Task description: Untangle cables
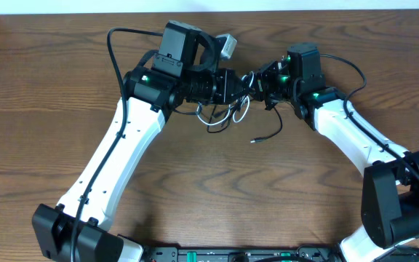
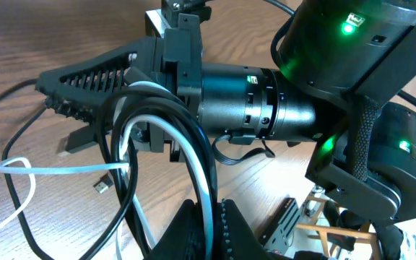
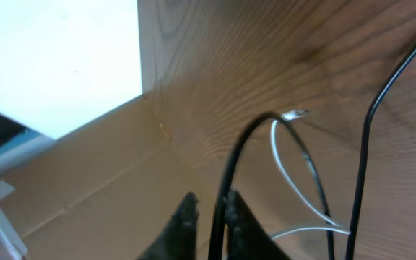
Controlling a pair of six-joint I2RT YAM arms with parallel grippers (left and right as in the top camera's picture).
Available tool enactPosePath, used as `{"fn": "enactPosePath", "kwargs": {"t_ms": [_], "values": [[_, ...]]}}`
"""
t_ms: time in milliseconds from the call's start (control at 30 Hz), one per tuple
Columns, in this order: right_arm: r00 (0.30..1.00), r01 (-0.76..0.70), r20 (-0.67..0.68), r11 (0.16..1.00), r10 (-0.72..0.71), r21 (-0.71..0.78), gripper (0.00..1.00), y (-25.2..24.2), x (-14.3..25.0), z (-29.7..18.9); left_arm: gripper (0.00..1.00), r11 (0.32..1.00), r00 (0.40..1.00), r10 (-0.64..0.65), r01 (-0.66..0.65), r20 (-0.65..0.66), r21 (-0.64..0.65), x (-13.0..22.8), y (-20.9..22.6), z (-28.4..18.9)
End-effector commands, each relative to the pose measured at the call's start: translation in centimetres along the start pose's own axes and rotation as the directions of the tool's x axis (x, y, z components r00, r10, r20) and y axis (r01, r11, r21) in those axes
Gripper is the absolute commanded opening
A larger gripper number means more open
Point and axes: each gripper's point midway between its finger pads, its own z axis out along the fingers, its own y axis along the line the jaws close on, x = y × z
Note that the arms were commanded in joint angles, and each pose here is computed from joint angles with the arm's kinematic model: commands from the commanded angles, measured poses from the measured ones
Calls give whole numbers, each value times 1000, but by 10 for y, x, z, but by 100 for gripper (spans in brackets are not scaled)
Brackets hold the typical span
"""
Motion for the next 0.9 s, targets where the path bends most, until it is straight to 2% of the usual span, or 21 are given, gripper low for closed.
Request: {"fn": "enactPosePath", "kwargs": {"t_ms": [0, 33, 267, 333, 400, 700, 867], "values": [[999, 35, -2, 999, -35, 13, 5, -4, 2, 3, 8, 1000, 1000, 7, -7, 9, -7, -3, 1, 1], [998, 57, 10, 998, -57, 29, 1, -8, 0, 3, 8, 1000, 1000, 9, -9, 14, -16, -4, 3, 1], [984, 123, 109, 976, -144, 181, 1, -42, -22, -3, 8, 998, 999, 9, -7, 33, -64, -7, 11, 0], [973, 158, 131, 961, -191, 229, 1, -51, -30, -7, 8, 996, 999, 8, -4, 41, -92, -8, 16, 0], [951, 251, 114, 933, -287, 258, 1, -55, -34, -11, 8, 991, 999, 4, 3, 51, -136, -9, 24, -1], [825, 548, 22, 809, -565, 213, 1, -44, -40, -16, 8, 954, 998, -28, 43, 55, -295, -3, 55, -5], [803, 589, 0, 793, -597, 158, 1, -40, -50, -30, 8, 953, 998, -36, 48, 46, -299, -2, 57, -3]]}}
